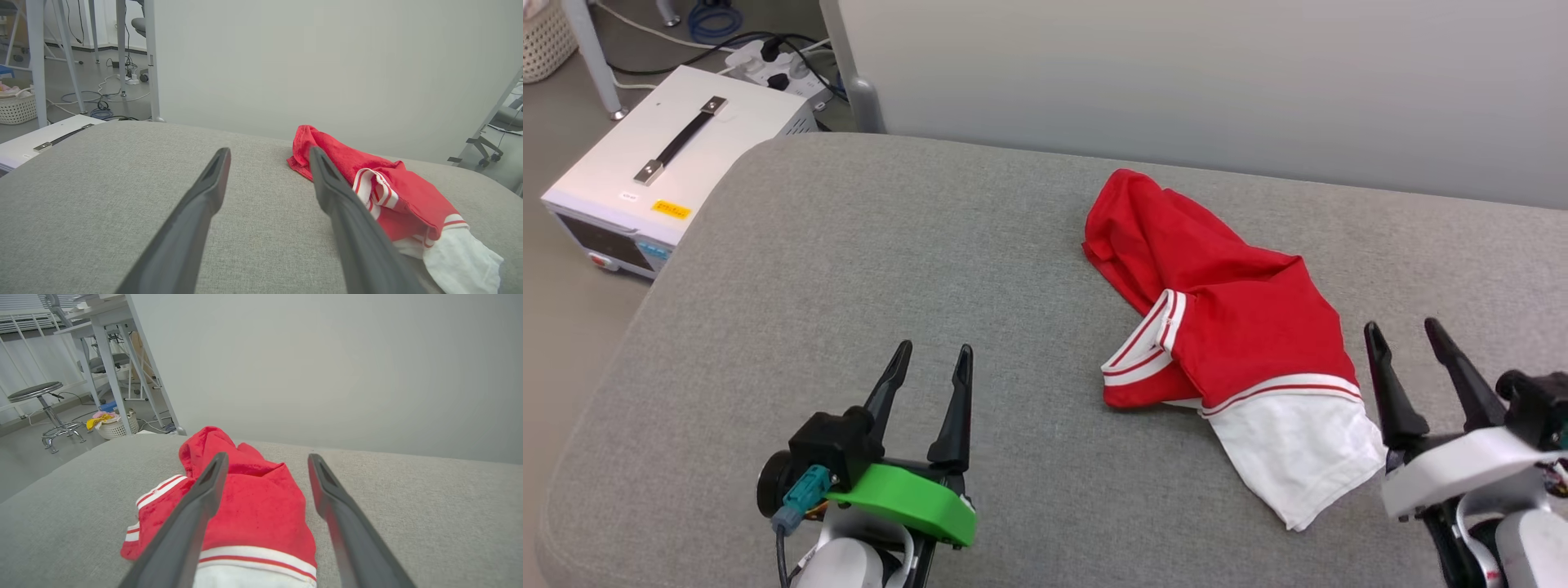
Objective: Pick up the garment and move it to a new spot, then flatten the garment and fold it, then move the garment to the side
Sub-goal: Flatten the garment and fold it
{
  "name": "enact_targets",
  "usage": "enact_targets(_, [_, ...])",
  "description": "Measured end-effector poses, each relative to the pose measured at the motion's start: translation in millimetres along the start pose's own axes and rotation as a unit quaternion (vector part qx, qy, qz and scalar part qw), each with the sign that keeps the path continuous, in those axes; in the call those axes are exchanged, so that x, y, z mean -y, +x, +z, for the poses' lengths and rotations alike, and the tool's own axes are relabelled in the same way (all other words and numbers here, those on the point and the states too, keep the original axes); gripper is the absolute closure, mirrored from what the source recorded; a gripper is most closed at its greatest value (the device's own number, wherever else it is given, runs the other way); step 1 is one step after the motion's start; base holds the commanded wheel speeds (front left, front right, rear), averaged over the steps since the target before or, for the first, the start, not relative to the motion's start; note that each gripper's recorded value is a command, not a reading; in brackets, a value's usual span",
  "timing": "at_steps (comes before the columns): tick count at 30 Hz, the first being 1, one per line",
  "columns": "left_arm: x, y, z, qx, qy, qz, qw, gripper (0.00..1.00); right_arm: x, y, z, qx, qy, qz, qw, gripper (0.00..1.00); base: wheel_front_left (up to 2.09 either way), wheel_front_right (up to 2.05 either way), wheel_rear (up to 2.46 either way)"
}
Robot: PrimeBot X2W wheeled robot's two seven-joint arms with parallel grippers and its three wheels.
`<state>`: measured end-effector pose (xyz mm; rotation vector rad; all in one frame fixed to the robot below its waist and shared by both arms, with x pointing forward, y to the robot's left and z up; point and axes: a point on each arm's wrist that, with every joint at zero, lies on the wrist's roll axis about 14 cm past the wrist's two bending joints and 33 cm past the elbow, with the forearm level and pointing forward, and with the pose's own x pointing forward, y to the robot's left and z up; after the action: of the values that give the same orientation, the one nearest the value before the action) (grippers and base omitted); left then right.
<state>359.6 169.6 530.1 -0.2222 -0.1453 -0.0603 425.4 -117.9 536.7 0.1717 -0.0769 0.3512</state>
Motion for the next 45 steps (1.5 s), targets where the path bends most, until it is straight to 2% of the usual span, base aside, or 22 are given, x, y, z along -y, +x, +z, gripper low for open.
enact_targets(6, [6.2,3.1,-2.8,-0.003,-0.001,-0.012,1.0,0.0,1.0,-25.6,-6.3,-0.001,0.017,-0.032,0.999,0.0,0.0,0.0,0.0])
enact_targets(13, [8.3,4.7,-9.6,-0.012,-0.003,-0.016,1.0,0.0,4.8,-29.0,-6.5,-0.015,0.013,-0.041,0.999,0.0,0.0,0.0,0.0])
enact_targets(14, [8.0,4.9,-10.3,-0.014,-0.003,-0.015,1.0,0.0,4.7,-28.7,-9.5,-0.026,0.013,-0.039,0.999,0.0,0.0,0.0,0.0])
enact_targets(15, [6.7,5.1,-12.9,-0.017,-0.003,-0.014,1.0,0.0,-0.9,-27.8,-26.9,-0.087,0.002,-0.019,0.996,0.0,0.0,0.0,0.0])
enact_targets(17, [5.8,4.6,-15.1,-0.021,-0.003,-0.012,1.0,0.0,-7.7,-28.3,-40.5,-0.133,-0.005,0.0,0.991,0.0,0.0,0.0,0.0])
enact_targets(20, [3.5,2.8,-18.4,-0.027,-0.002,-0.008,1.0,0.0,-19.0,-35.0,-67.9,-0.225,-0.02,0.032,0.974,0.0,0.0,0.0,0.0])
enact_targets(24, [1.5,-0.7,-21.3,-0.032,-0.002,-0.004,0.999,0.0,-33.2,-49.1,-99.3,-0.336,-0.017,0.067,0.939,0.0,0.0,0.0,0.0])
enact_targets(29, [-4.4,-4.8,-22.4,-0.036,0.001,0.006,0.999,0.0,-41.7,-62.1,-127.2,-0.422,-0.024,0.09,0.902,0.0,0.0,0.0,0.0])
enact_targets(32, [-9.3,-6.2,-21.9,-0.036,0.001,0.014,0.999,0.0,-41.7,-64.1,-140.4,-0.449,-0.034,0.096,0.888,0.0,0.0,0.0,0.0])
enact_targets(37, [-19.6,-10.9,-24.9,-0.042,0.003,0.032,0.999,0.0,-42.6,-57.9,-155.0,-0.468,-0.034,0.101,0.877,0.0,0.0,0.0,0.0])
enact_targets(41, [-25.7,-13.9,-26.8,-0.047,0.005,0.042,0.998,0.0,-41.5,-61.3,-168.8,-0.497,-0.03,0.101,0.861,0.0,0.0,0.0,0.0])
enact_targets(42, [-26.6,-14.4,-26.8,-0.047,0.005,0.044,0.998,0.0,-40.4,-63.4,-171.6,-0.504,-0.029,0.1,0.857,0.43,0.0,0.0,0.0])
enact_targets(43, [-27.2,-14.7,-26.5,-0.047,0.005,0.045,0.998,0.0,-39.9,-64.6,-172.5,-0.508,-0.03,0.099,0.855,0.75,0.0,0.0,0.0])
enact_targets(44, [-27.7,-14.7,-26.0,-0.046,0.006,0.045,0.998,0.0,-39.5,-65.5,-172.6,-0.509,-0.032,0.1,0.854,1.0,0.0,0.0,0.0])
enact_targets(45, [-28.1,-14.5,-25.5,-0.045,0.006,0.046,0.998,0.0,-38.2,-66.4,-172.1,-0.509,-0.032,0.099,0.854,1.0,0.0,0.0,0.0])
